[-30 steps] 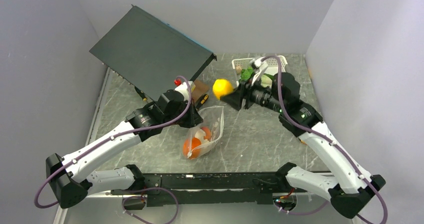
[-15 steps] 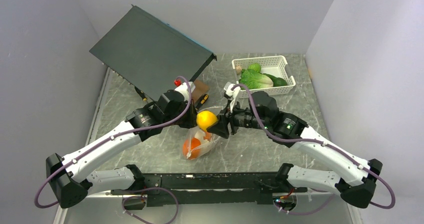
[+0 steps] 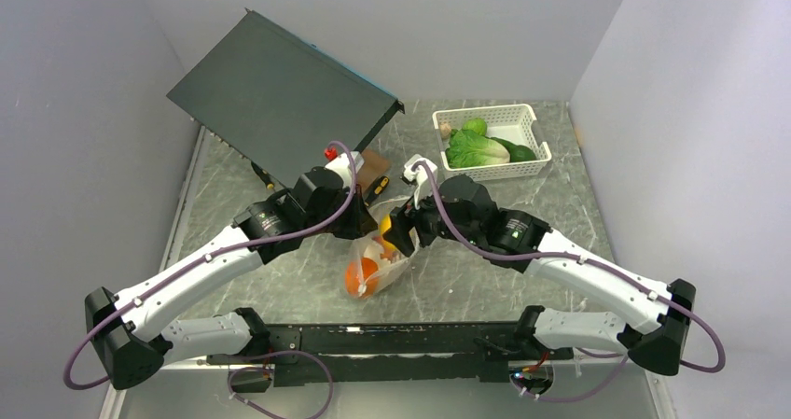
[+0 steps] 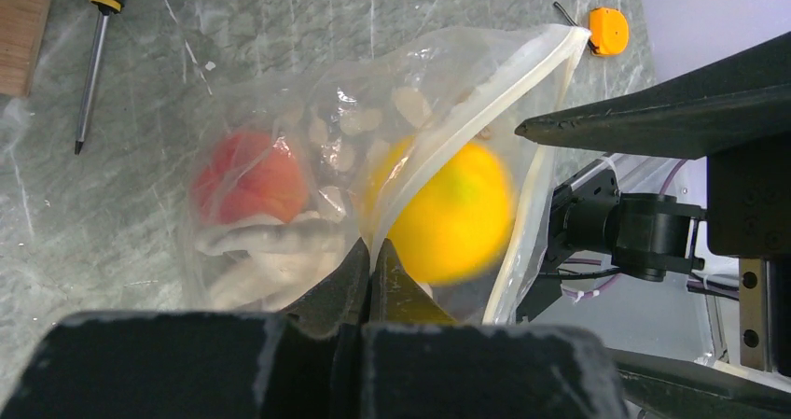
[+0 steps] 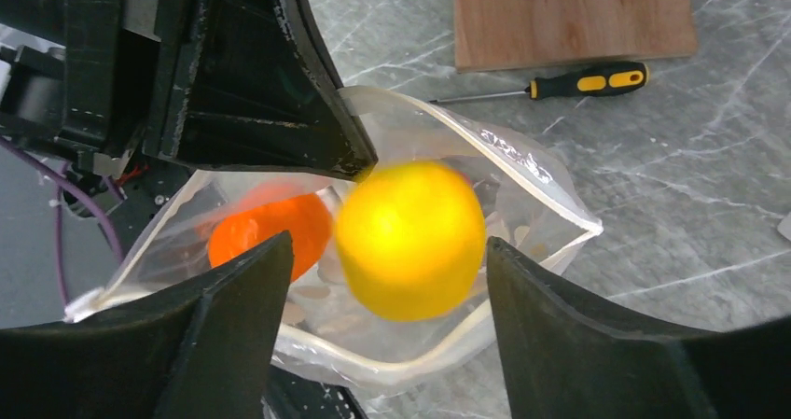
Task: Place the food in the zip-top bag and seal the zipper
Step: Place the fake fruit in the zipper food storage bag.
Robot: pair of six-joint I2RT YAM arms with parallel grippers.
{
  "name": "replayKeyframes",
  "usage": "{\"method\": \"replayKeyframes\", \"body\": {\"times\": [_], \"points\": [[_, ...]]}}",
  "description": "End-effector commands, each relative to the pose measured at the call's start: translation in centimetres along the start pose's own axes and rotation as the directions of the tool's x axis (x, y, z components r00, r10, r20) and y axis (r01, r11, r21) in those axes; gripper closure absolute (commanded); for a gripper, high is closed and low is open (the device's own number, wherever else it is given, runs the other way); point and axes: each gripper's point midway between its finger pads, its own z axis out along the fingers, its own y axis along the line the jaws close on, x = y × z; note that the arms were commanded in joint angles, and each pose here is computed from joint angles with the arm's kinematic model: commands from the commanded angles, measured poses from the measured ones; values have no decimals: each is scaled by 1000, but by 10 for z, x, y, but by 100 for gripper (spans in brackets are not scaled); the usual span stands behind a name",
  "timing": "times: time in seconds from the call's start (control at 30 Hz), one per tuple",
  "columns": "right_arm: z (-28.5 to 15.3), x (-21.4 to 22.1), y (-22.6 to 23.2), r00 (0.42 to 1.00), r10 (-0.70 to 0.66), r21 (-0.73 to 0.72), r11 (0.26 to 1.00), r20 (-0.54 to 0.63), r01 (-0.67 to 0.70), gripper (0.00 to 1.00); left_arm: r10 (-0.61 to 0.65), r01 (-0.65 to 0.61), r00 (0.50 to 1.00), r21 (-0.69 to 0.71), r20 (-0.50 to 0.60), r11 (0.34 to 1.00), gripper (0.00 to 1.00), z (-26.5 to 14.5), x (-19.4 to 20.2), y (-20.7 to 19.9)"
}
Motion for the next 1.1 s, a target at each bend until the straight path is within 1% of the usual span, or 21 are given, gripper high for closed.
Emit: {"method": "replayKeyframes", "body": {"times": [0.0,0.2,0.33,0.43,0.53,0.6,0.7,0.87,0.93,1.07], "points": [[-7,-26,-6,997,-11,57,998,72,7,21,-13,11,998,35,60,999,100,-11,-18,-13],[-16,-35,-7,995,-7,71,997,101,-1,18,-13,12,997,12,80,1000,100,-12,-21,-9],[-28,-50,-5,988,6,73,997,156,-17,18,-11,10,997,12,78,1000,100,-12,-20,-8],[-36,-64,-12,978,25,111,993,205,-48,19,-11,10,997,12,79,1000,100,-12,-19,-8],[-43,-74,-30,968,39,212,973,249,-94,22,-10,9,997,14,78,1000,100,-12,-18,-7],[-48,-79,-48,961,53,301,944,270,-137,25,-8,7,997,10,77,1000,100,-13,-17,-6],[-54,-84,-75,954,73,408,892,292,-193,25,-1,1,997,3,83,1000,100,-15,-18,-4],[-59,-88,-131,925,156,488,812,347,-320,25,9,-9,996,-2,86,1000,100,-18,-17,-2],[-61,-86,-162,909,188,544,749,373,-378,25,12,-12,996,0,84,1000,100,-18,-16,-2],[-67,-75,-225,870,245,655,579,428,-486,25,16,-17,997,15,79,1000,100,-16,-15,-4]]}}
